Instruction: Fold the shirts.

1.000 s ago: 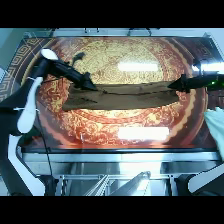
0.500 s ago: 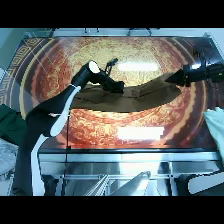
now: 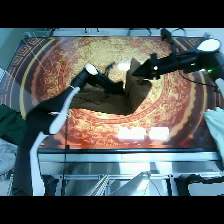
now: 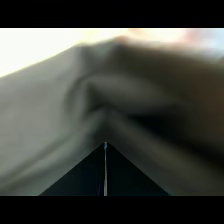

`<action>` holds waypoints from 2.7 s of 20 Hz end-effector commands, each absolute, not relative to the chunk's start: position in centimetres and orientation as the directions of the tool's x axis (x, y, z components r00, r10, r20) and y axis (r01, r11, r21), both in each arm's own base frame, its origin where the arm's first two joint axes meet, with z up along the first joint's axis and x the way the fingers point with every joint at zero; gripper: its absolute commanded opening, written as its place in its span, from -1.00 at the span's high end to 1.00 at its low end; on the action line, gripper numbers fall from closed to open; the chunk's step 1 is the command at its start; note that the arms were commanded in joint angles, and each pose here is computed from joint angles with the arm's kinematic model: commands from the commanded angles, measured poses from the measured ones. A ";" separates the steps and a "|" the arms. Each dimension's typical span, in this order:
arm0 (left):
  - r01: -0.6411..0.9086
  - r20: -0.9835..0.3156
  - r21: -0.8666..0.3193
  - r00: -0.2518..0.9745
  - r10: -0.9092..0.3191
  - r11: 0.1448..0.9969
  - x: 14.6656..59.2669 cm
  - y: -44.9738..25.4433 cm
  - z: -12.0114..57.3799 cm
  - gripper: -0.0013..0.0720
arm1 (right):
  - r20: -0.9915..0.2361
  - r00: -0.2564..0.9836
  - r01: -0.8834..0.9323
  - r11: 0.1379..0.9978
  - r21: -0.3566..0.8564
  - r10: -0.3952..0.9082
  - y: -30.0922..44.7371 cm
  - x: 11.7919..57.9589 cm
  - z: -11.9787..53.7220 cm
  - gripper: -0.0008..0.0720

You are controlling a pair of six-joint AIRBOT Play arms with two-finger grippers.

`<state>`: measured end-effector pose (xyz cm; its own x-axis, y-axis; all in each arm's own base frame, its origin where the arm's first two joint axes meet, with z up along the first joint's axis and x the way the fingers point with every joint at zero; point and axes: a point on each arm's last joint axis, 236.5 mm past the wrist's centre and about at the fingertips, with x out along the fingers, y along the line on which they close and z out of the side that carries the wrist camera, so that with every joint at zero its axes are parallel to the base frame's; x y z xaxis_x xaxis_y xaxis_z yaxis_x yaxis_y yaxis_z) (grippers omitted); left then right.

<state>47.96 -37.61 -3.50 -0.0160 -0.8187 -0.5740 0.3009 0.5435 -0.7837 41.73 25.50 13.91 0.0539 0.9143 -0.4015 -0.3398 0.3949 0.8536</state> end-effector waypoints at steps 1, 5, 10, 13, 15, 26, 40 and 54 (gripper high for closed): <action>0.373 -0.280 -0.889 0.013 -0.960 0.264 48.5 -32.3 12.2 0.95 | -0.386 0.094 -0.364 0.393 0.844 0.918 30.8 41.8 14.3 0.94; 0.472 -0.212 -0.820 0.273 -0.938 0.323 49.6 -18.2 25.1 0.95 | -0.376 0.174 -0.379 0.414 0.828 0.910 36.9 42.9 12.6 0.94; 0.421 -0.220 -0.791 0.482 -0.848 0.444 48.0 -6.8 27.5 0.94 | -0.389 0.204 -0.386 0.439 0.812 0.899 47.5 44.2 7.1 0.94; 0.375 -0.230 -0.809 0.508 -0.830 0.453 47.4 -4.9 25.7 0.92 | -0.329 0.176 -0.409 0.373 0.833 0.928 53.8 44.5 5.5 0.37; 0.368 -0.235 -0.815 0.497 -0.835 0.448 47.1 -5.4 24.4 0.92 | -0.202 0.254 -0.311 0.278 0.909 0.946 55.0 46.3 7.2 -0.12; 0.398 -0.255 -0.820 0.391 -0.884 0.412 44.7 -7.3 22.2 0.92 | -0.496 0.002 -0.339 0.467 0.817 0.868 39.7 43.4 9.5 0.94; 0.311 -0.269 -0.862 0.389 -0.881 0.400 39.4 -9.0 14.7 0.92 | -0.743 0.046 -0.048 0.745 0.666 0.667 27.2 42.8 -6.0 -1.00; 0.334 -0.267 -0.862 0.338 -0.903 0.380 38.3 -10.3 13.8 0.92 | -0.460 0.078 0.076 0.454 0.888 0.885 36.1 44.0 -8.6 -0.48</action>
<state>38.39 -10.26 13.84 0.3411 -0.9014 -0.2667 0.3291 0.3803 -0.8644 43.51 34.68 -9.22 0.0510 0.8544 -0.5172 0.0621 0.5141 0.8555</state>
